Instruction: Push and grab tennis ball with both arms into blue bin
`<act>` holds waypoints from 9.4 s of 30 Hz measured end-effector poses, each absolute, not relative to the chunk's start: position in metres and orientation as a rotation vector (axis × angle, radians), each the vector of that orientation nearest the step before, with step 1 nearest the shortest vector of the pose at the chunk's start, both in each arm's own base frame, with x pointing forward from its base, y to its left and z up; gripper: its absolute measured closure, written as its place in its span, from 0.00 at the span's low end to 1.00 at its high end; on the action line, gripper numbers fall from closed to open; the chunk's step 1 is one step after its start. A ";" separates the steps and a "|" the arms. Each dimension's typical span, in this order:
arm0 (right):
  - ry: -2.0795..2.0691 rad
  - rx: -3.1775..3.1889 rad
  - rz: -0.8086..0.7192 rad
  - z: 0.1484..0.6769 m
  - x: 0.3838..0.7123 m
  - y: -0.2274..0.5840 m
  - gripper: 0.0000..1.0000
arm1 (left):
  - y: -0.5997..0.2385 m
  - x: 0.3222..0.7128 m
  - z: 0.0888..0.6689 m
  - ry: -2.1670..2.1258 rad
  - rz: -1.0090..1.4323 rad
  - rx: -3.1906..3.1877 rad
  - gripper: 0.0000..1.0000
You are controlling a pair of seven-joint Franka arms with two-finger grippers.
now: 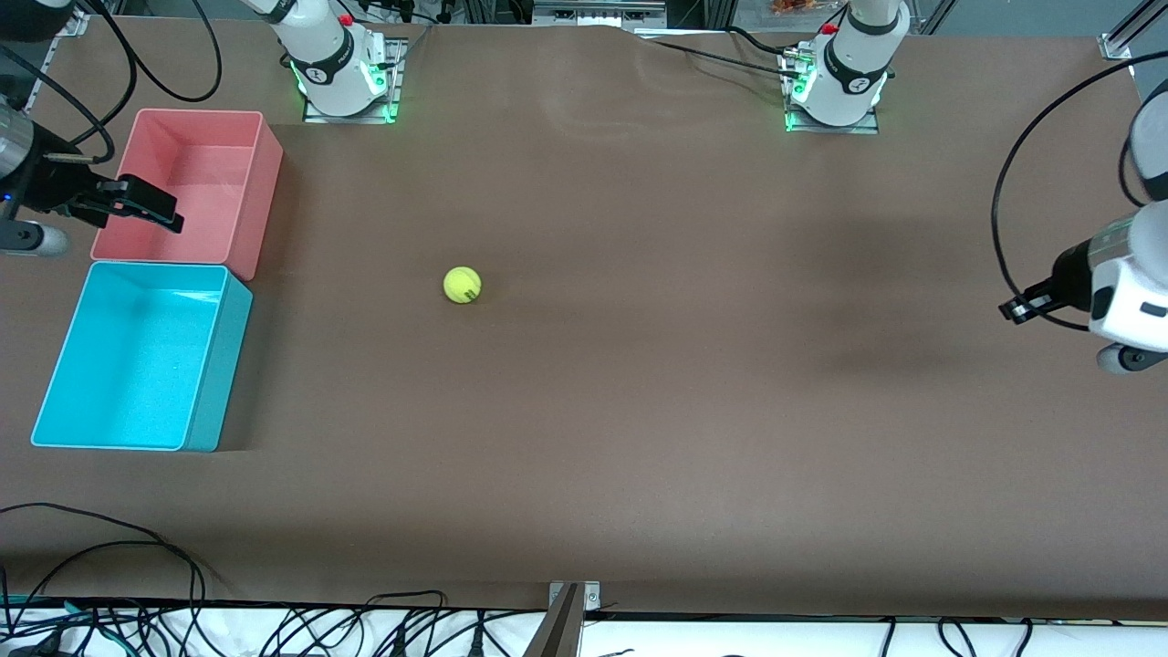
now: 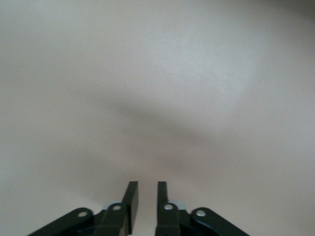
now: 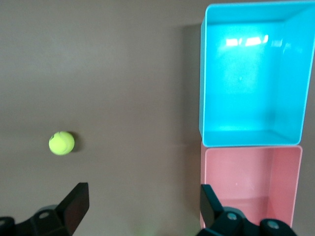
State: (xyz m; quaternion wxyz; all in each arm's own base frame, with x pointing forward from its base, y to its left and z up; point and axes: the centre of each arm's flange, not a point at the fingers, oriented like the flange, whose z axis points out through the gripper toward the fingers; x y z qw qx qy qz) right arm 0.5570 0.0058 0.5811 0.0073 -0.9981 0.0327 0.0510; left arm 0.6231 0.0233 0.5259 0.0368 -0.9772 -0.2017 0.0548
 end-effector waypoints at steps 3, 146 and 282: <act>0.101 -3.121 0.205 0.573 0.557 0.006 0.00 | 0.024 0.621 0.537 -0.515 0.187 -3.022 0.63; -0.305 -3.093 0.438 0.295 0.590 -0.149 0.34 | -0.031 0.572 0.604 0.025 0.187 -3.097 0.00; -0.055 -3.155 0.103 0.562 0.550 -0.024 0.00 | -0.023 0.573 0.603 -0.033 0.198 -3.179 0.00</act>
